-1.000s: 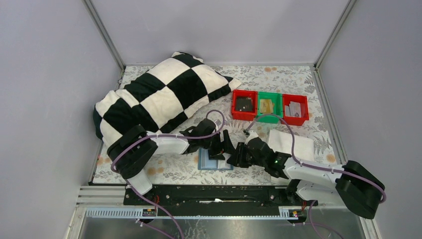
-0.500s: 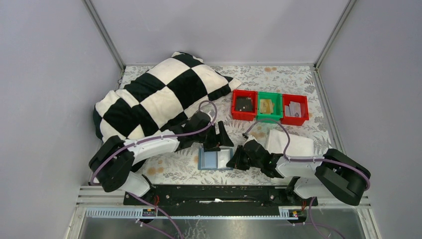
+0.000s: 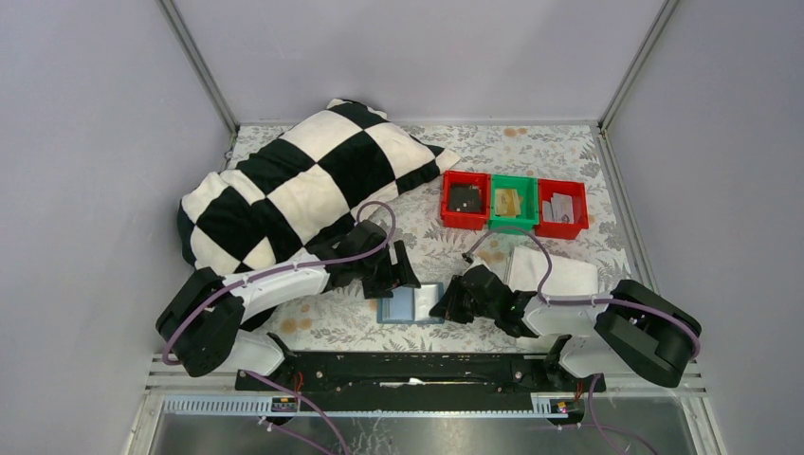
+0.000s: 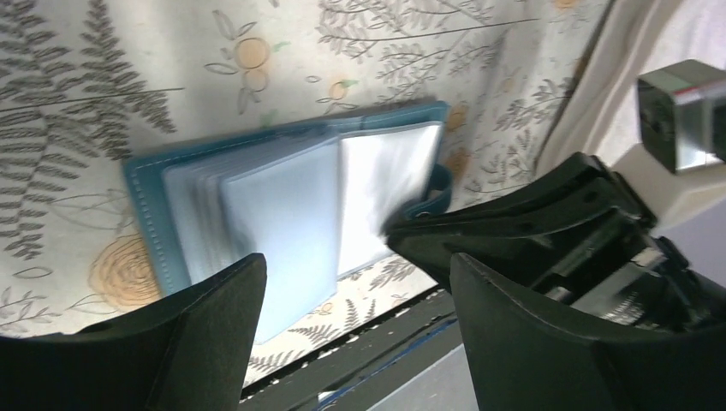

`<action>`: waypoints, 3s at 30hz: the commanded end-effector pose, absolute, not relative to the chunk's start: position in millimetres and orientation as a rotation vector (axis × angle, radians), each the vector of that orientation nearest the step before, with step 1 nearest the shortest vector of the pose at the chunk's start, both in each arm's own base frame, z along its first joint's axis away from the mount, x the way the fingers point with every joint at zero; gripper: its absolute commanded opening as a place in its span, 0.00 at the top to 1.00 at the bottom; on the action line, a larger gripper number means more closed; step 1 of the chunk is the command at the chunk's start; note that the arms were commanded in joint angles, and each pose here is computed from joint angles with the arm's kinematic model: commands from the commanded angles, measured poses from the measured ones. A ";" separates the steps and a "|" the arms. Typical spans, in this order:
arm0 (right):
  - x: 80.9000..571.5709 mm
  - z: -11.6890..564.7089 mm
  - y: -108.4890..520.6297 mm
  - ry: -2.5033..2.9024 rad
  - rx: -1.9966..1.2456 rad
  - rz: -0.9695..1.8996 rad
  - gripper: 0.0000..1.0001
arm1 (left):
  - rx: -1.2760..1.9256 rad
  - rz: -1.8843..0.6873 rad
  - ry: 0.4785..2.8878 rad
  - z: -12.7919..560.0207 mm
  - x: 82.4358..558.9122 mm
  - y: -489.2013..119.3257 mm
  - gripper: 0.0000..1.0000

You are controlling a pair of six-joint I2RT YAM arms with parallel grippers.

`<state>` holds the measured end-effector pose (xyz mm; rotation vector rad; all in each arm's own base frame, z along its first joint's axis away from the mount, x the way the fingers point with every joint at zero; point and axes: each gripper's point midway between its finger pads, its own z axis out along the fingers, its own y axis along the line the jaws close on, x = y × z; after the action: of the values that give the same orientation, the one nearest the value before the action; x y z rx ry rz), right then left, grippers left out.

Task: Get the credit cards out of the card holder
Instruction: Remove the credit card from the card holder.

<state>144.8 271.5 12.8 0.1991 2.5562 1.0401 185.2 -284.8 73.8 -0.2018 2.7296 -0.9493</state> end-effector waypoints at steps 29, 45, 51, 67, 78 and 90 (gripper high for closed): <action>151.0 -4.2 256.8 2.616 0.211 0.871 0.86 | -0.065 -1.222 2.605 111.4 184.8 -313.6 0.17; 156.0 16.3 235.8 2.540 0.222 0.832 0.84 | -0.185 -0.750 2.625 94.1 207.0 -266.8 0.13; 155.5 12.7 238.0 2.555 0.211 0.832 0.84 | -0.178 -0.711 2.659 87.3 197.7 -256.9 0.13; 156.3 13.1 240.0 2.558 0.214 0.839 0.83 | -0.133 -0.810 2.752 61.2 184.5 -280.9 0.13; 157.1 12.7 242.5 2.560 0.214 0.845 0.83 | -0.127 -0.792 2.766 56.7 184.0 -282.8 0.04; 159.8 12.6 245.9 2.557 0.212 0.849 0.84 | -0.025 -1.232 2.618 101.7 179.1 -328.4 0.05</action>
<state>153.7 248.1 13.8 0.2079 2.5619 0.8843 180.6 -290.4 59.9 -0.1114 2.7478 -0.9062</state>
